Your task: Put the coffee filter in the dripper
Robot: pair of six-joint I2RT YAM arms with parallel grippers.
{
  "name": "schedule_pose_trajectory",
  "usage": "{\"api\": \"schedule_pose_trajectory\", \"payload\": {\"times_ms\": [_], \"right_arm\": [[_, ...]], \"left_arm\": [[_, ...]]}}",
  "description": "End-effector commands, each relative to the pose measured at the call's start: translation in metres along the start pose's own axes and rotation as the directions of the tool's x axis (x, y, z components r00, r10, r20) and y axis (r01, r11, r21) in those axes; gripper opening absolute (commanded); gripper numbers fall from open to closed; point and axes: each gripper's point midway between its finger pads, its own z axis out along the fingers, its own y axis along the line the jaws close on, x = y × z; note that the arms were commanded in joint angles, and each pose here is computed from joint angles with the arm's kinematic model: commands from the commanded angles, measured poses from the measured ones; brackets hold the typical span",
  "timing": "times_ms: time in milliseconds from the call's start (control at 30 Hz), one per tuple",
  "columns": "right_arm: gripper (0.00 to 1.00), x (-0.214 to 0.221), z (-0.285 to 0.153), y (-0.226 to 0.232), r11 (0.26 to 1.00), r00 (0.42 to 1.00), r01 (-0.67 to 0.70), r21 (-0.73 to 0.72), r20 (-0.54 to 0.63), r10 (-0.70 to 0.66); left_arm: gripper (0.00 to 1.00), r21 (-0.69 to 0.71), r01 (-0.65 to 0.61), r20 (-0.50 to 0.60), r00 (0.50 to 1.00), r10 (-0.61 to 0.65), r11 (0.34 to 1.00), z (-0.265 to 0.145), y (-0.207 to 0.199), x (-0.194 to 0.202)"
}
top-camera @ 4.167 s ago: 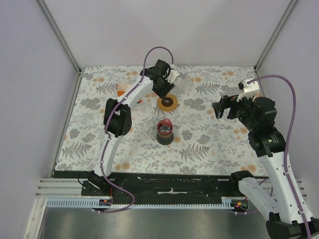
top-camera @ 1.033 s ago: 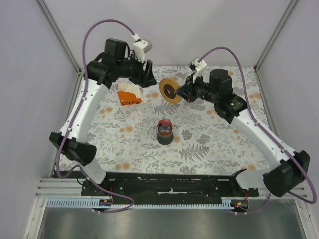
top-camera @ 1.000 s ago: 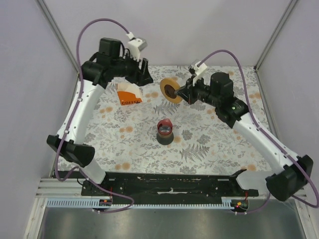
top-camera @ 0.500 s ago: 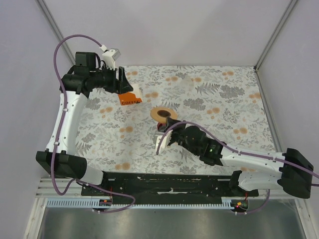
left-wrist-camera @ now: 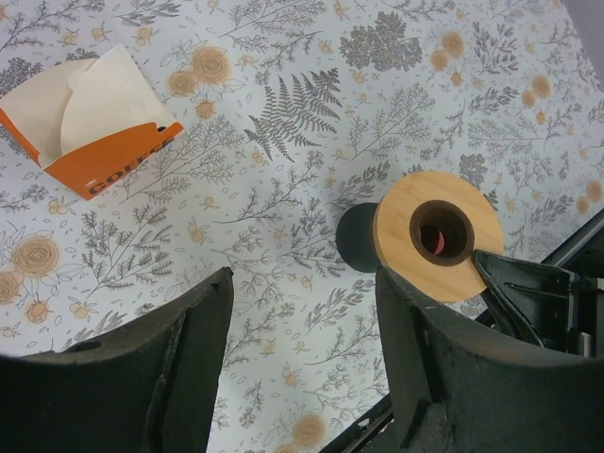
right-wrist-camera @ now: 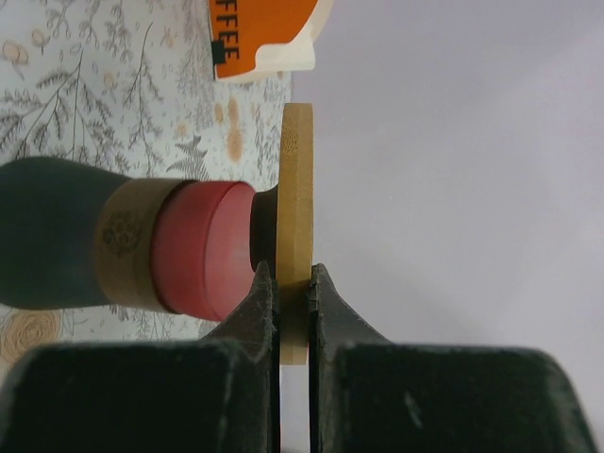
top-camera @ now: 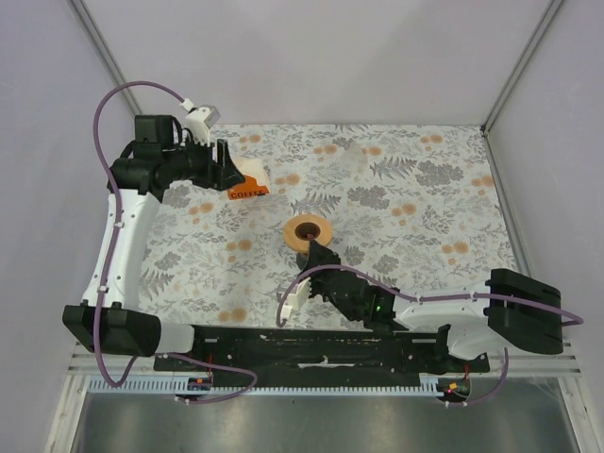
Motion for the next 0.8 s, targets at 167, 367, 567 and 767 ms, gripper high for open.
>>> {"api": "schedule_pose_trajectory", "payload": {"times_ms": [167,367,567,767], "right_arm": [[0.00,0.019,-0.005,-0.002,0.997,0.995,0.016,0.072,-0.104,-0.009],[0.00,0.014,-0.002,0.021,0.999,0.994,0.051,-0.002,-0.101,-0.051],[0.14,0.014,-0.001,0.030,0.995,0.987,0.083,-0.055,-0.131,-0.090],[0.43,0.014,-0.006,0.033,0.989,0.981,0.078,-0.123,-0.167,-0.098]], "left_arm": [[0.68,0.029,-0.053,0.047,0.998,0.052,0.998,-0.002,0.000,-0.009],[0.67,0.025,-0.046,0.042,0.998,0.045,0.999,0.002,0.005,-0.008],[0.67,0.027,-0.033,0.038,0.999,0.032,0.999,0.006,0.009,-0.009],[0.67,0.025,-0.036,0.039,0.999,0.035,0.999,0.007,0.011,-0.011]]}}
